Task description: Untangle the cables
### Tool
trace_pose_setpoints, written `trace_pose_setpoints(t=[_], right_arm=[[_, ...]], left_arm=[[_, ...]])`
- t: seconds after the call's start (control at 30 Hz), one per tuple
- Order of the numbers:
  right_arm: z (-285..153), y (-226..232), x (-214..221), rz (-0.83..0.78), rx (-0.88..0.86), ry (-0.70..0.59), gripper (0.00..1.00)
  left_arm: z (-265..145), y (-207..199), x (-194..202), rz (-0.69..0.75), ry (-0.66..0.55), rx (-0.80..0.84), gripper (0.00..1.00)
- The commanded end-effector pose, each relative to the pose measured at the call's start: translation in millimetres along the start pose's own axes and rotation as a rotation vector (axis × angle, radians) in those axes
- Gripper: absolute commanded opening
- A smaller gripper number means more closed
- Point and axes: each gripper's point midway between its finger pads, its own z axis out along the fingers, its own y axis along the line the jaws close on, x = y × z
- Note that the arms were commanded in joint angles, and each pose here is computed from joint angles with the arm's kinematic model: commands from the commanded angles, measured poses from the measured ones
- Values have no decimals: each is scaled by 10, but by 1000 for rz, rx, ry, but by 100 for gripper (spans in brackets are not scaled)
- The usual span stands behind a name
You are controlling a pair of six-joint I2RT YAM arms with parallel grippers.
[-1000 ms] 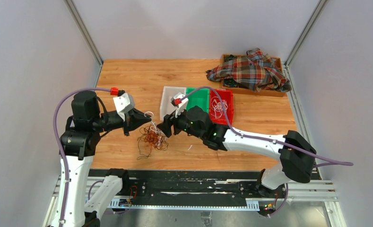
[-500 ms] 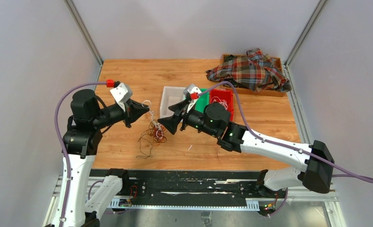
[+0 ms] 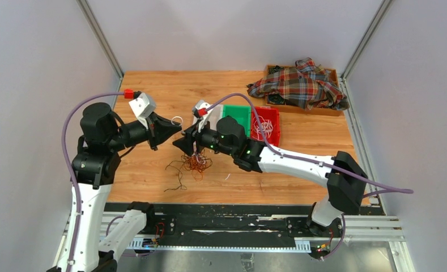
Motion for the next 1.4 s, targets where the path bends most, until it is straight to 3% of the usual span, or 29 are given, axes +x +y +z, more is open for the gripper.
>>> trace_pose_setpoints(t=[0.0, 0.2, 0.43, 0.73, 0.93, 1.17, 1.27, 1.37], right_arm=[[92, -132, 129, 33, 34, -3, 51], [16, -404, 649, 52, 127, 55, 49], [-139, -747, 1159, 57, 268, 109, 55], [-210, -871, 1704, 100, 305, 194, 57], [-200, -805, 1863, 120, 264, 237, 61], [-256, -852, 2072, 136, 283, 275, 65], [-248, -805, 2058, 155, 264, 274, 69], [-231, -722, 1839, 147, 234, 250, 78]], left_arm=[[-109, -244, -400, 61, -90, 69, 0], [-228, -289, -849, 157, -183, 32, 0], [-323, -259, -1382, 212, -295, -28, 0], [-564, -131, -2112, 336, -449, -196, 0], [-593, -98, -2315, 353, -499, -217, 0], [-1091, -62, -3063, 514, -742, -441, 0], [-1076, -79, -3134, 539, -728, -428, 0], [-910, -54, -2955, 494, -663, -367, 0]])
